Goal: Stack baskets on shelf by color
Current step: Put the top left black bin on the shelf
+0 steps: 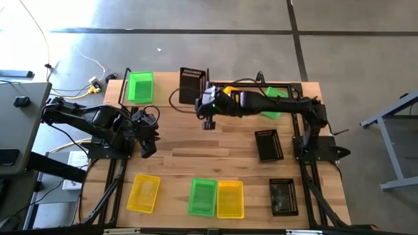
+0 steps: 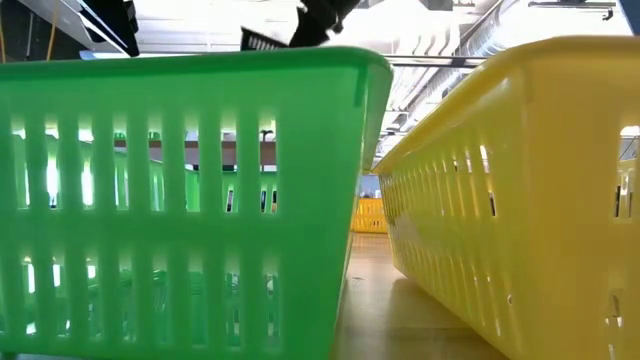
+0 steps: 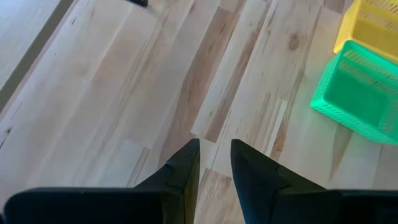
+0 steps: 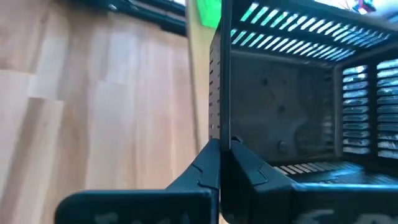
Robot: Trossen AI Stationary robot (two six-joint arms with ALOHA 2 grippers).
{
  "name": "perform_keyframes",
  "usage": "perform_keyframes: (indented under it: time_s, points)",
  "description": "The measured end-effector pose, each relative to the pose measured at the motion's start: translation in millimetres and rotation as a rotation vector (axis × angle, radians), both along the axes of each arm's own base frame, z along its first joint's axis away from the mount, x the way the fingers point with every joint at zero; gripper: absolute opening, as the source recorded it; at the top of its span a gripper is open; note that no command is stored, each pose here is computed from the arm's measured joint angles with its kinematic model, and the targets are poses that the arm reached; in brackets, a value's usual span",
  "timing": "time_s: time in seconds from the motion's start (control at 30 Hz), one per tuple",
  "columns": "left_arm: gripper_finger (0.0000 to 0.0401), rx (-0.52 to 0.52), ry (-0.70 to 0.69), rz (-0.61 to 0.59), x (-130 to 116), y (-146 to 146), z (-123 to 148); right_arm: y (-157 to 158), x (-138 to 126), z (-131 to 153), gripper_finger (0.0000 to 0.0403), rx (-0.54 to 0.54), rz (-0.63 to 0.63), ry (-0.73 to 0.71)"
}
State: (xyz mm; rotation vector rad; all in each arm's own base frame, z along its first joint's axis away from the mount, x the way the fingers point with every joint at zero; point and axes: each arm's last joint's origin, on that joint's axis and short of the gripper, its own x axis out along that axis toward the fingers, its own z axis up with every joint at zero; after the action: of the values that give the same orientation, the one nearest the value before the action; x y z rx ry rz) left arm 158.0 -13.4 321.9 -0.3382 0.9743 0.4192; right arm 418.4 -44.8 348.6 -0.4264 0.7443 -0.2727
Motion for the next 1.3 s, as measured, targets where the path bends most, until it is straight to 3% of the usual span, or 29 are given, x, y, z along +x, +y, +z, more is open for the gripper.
perform_keyframes:
  time_s: [0.4, 1.3]
  points:
    - [0.0083, -0.005, -0.003, 0.016, 0, 0, 0, -28, 13, -34, 0.0000, 0.061, 0.011, 0.096]
    - [0.0083, -0.040, 0.001, -0.002, 0, -1, 0, -52, 17, -57, 0.0000, 0.079, -0.030, 0.178]
